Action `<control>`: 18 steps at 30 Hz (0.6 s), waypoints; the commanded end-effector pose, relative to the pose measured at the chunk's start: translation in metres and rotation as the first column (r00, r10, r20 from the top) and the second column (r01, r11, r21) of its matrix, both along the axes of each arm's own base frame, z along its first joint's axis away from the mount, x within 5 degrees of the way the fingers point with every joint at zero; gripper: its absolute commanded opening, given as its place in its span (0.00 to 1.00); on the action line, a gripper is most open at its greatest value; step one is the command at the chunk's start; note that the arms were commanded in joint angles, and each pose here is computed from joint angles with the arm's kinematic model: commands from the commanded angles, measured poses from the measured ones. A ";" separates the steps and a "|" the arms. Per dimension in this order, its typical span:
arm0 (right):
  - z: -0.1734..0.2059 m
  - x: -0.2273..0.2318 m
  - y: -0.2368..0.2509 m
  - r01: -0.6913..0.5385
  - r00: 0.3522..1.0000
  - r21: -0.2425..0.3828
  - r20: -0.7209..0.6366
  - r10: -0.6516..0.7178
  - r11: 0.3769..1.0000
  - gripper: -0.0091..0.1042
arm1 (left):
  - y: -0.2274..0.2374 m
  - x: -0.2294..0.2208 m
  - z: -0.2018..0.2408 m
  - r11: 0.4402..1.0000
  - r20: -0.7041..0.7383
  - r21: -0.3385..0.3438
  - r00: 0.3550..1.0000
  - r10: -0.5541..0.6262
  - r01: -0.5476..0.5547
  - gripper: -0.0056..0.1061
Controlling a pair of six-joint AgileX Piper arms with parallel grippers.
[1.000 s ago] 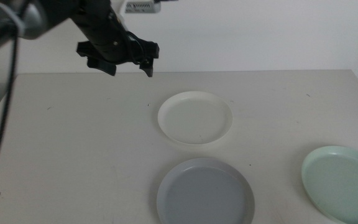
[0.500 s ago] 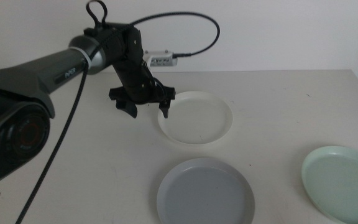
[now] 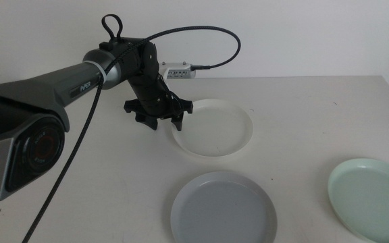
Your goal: Stack the three bowls on top of each other.
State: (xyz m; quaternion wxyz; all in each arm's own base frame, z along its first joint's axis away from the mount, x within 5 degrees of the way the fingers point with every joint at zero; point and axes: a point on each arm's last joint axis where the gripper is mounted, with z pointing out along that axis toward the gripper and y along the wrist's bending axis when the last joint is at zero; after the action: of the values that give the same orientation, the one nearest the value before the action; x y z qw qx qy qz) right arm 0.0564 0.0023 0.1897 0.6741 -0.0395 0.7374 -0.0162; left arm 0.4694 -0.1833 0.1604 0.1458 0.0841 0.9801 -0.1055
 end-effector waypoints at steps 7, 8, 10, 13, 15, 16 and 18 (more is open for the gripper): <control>0.011 -0.002 -0.001 0.009 0.994 -0.014 0.109 -0.008 1.000 0.50 | -0.003 0.003 0.029 0.998 0.094 -0.064 0.995 0.014 -0.008 0.06; 0.011 -0.002 -0.001 0.009 0.994 -0.014 0.109 -0.008 1.000 0.50 | -0.004 0.003 0.030 0.998 0.099 -0.066 0.995 0.014 -0.008 0.05; 0.011 -0.002 -0.001 0.009 0.994 -0.014 0.109 -0.008 1.000 0.50 | -0.003 0.003 0.036 0.997 0.114 -0.072 0.993 0.015 -0.007 0.05; 0.011 -0.002 -0.001 0.009 0.994 -0.014 0.109 -0.008 1.000 0.50 | -0.002 0.001 0.055 0.996 0.154 -0.086 0.988 0.018 -0.005 0.05; 0.011 -0.002 -0.001 0.009 0.994 -0.014 0.109 -0.008 1.000 0.50 | -0.001 -0.003 0.071 0.995 0.179 -0.096 0.984 0.020 -0.002 0.05; 0.011 -0.002 -0.001 0.009 0.994 -0.014 0.109 -0.008 1.000 0.50 | 0.000 -0.006 0.081 0.995 0.189 -0.100 0.982 0.018 0.001 0.05; 0.011 -0.002 -0.001 0.009 0.994 -0.014 0.109 -0.008 1.000 0.50 | 0.001 -0.014 0.098 0.994 0.206 -0.107 0.978 0.015 0.007 0.05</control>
State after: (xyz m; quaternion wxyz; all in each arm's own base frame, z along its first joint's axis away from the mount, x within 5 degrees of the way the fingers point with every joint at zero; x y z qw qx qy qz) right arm 0.0564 0.0023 0.1897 0.6740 -0.0395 0.7375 -0.0162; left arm 0.4641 -0.1836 0.1971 0.1846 0.0843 0.9710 -0.1264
